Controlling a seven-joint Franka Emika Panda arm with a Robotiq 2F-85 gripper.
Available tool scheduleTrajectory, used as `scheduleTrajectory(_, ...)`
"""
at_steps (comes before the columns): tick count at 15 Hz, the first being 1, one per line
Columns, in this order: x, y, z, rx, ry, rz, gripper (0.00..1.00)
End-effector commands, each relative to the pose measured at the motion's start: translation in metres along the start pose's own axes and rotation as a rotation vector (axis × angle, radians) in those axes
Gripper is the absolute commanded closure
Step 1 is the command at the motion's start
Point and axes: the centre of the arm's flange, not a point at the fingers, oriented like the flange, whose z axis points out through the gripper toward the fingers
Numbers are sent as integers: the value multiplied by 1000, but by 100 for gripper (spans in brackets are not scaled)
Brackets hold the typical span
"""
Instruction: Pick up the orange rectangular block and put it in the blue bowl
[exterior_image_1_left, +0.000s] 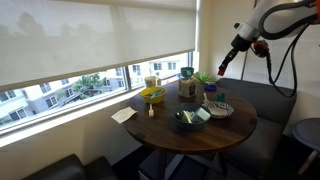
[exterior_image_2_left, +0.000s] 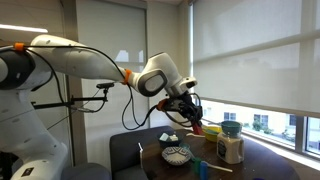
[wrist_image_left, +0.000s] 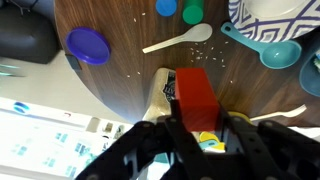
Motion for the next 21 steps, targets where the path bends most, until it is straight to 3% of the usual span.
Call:
scheduleTrajectory(1, -3, -1, -4, -1, 11, -11, 67)
scheduleTrajectory(2, -5, -1, -5, -3, 16, -18, 67)
scheduleTrajectory(3, -7, -1, -5, -3, 18, -20, 92)
scheduleTrajectory(4, 6, -23, -1, 73, 78, -88, 92)
scheduleTrajectory(8, 41, -100, 12, 241, 151, -202, 92)
scheduleTrajectory(11, 54, -144, 29, 386, 155, -308, 92)
scheduleTrajectory(16, 68, -151, 83, 548, 159, -319, 92)
scheduleTrajectory(17, 70, -189, 88, 560, 134, -308, 92)
scheduleTrajectory(18, 67, -154, 100, 580, 108, -309, 92)
scheduleTrajectory(20, 67, -157, 116, 596, 67, -309, 92)
scheduleTrajectory(21, 65, -153, 119, 580, 52, -306, 48)
